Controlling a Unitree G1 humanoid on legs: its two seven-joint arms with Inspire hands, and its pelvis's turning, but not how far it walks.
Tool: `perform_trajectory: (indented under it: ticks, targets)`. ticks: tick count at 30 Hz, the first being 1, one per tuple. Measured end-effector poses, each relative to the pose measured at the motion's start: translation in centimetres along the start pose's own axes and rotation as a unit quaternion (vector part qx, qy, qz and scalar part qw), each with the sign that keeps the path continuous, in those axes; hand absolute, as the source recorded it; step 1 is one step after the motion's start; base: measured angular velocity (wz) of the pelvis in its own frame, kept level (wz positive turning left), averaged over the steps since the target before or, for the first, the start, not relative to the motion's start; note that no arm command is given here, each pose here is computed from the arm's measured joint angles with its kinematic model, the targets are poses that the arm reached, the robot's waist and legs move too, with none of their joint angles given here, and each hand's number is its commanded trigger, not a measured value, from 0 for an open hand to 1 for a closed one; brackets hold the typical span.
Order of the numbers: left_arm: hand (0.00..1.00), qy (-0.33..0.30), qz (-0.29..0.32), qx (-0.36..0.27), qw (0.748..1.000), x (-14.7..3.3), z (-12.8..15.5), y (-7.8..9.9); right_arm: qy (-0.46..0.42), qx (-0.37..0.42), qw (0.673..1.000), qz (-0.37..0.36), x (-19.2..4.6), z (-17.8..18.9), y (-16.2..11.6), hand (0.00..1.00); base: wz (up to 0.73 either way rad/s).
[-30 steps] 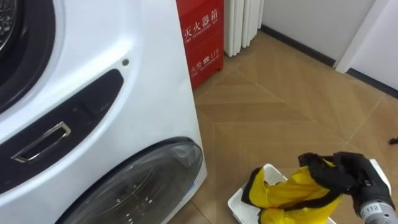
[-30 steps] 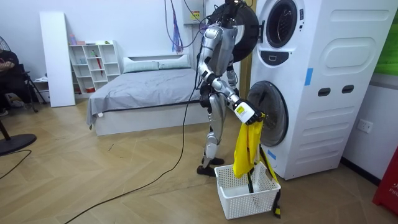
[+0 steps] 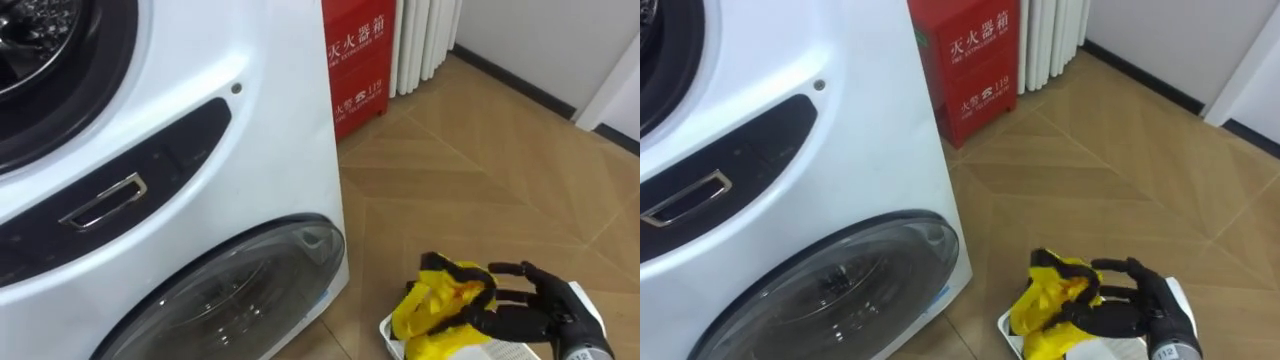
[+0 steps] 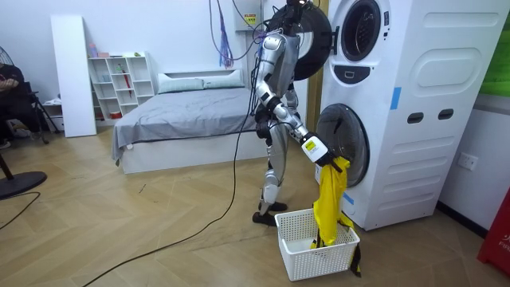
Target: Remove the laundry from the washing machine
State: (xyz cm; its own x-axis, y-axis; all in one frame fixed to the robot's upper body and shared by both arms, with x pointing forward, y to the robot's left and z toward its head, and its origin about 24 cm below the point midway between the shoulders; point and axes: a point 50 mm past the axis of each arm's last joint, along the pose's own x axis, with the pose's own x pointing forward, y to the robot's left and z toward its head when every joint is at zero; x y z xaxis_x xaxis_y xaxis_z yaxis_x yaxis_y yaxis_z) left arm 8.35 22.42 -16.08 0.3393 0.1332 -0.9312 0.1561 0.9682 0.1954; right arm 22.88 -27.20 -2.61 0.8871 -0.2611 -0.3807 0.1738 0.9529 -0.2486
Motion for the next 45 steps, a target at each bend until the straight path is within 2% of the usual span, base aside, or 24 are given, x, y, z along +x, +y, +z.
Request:
perform_trajectory:
  ticks: [11, 15, 23, 36, 41, 45]
  targets:
    - [0.0, -0.007, 0.004, 0.001, 1.0, 0.0, 0.2, 0.3, -0.012, 0.0, 1.0, -0.003, 0.2, 0.7, 0.0, 0.0, 0.0]
    - [0.0, -0.007, 0.003, -0.017, 1.0, 0.0, 0.1, 0.2, -0.014, -0.001, 1.0, -0.003, 0.2, 0.8, 0.0, 0.0, 0.01]
    - [0.0, 0.002, 0.002, -0.018, 1.0, -0.1, -0.6, 0.1, -0.022, -0.056, 0.998, -0.001, 0.2, 1.0, 0.0, 0.0, 0.01]
    - [0.0, 0.002, 0.002, -0.03, 1.0, -0.2, -0.9, 0.1, -0.083, -0.066, 0.994, 0.004, -0.5, 3.3, 0.3, 0.0, 0.07]
    - [0.0, 0.01, 0.002, -0.033, 0.999, -0.4, -1.7, 0.0, -0.05, -0.07, 0.996, 0.027, -1.4, 1.0, 1.6, 0.0, 0.28]
    - [0.0, 0.004, 0.008, -0.041, 0.999, -0.5, -1.6, 0.1, 0.06, -0.08, 0.994, 0.051, -1.9, -4.4, 2.7, 0.0, 0.46]
